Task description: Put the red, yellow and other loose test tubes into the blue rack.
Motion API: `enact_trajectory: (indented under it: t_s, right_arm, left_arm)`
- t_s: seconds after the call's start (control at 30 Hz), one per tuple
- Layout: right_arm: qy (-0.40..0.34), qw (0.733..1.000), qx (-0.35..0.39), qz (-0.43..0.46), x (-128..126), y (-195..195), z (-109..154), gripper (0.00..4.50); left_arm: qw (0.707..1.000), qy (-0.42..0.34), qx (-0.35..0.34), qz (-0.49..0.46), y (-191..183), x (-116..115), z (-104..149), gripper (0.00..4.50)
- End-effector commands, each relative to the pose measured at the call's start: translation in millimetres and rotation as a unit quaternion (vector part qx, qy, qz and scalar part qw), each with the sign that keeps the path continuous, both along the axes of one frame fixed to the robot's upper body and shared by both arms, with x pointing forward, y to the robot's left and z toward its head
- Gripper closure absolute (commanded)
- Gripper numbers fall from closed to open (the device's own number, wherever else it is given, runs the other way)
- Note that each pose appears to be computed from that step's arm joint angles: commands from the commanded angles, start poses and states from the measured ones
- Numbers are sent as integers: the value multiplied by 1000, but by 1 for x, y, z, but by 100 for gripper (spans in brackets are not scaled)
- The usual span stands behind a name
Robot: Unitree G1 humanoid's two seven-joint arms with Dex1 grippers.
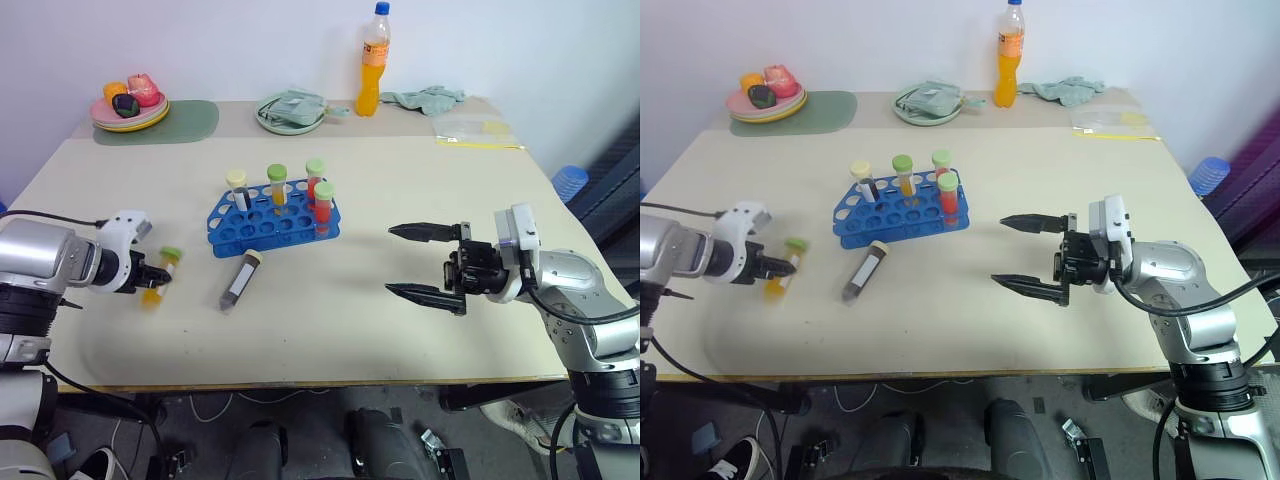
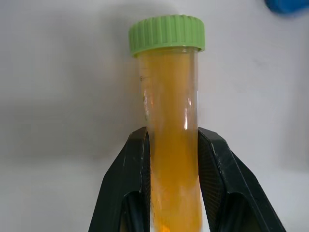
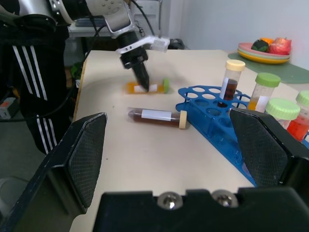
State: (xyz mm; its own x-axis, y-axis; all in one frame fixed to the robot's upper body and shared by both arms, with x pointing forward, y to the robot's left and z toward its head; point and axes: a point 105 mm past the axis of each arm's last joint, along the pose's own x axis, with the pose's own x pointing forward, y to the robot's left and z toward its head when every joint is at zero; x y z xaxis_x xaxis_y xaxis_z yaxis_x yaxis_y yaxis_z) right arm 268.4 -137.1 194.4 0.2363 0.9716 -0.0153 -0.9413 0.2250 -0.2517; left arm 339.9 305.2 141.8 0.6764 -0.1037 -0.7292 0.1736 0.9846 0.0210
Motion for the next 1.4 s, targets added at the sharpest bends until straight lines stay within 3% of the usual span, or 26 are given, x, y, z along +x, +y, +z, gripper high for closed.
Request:
enact_trajectory:
  t_s: [0.03,0.17,0.27,0.4,0.67,0.9,1.1,1.4]
  right_arm:
    - [-25,1000,5,-5,-1,-2,9,0]
    - [-27,1000,8,-9,2,-2,9,0]
    - [-29,999,9,-10,6,-1,10,0]
    - [-31,999,10,-10,9,0,12,0]
    - [-41,999,12,-29,11,-1,17,0]
    - [-38,998,10,-48,6,-7,17,0]
    - [-34,998,8,-60,4,-10,18,0]
    - [-38,997,7,-68,7,-11,22,0]
  left_arm:
    - [985,-170,30,-8,1,15,58,372]
    - [938,-340,-13,-63,-25,16,91,372]
    - [892,-437,2,-112,-47,11,103,372]
    - [851,-497,-33,-168,-82,9,104,372]
    - [797,-562,-29,-221,-146,33,81,372]
    - [764,-582,-2,-277,-189,45,58,372]
    - [752,-591,39,-290,-197,55,49,372]
    - [776,-565,-41,-279,-218,58,26,372]
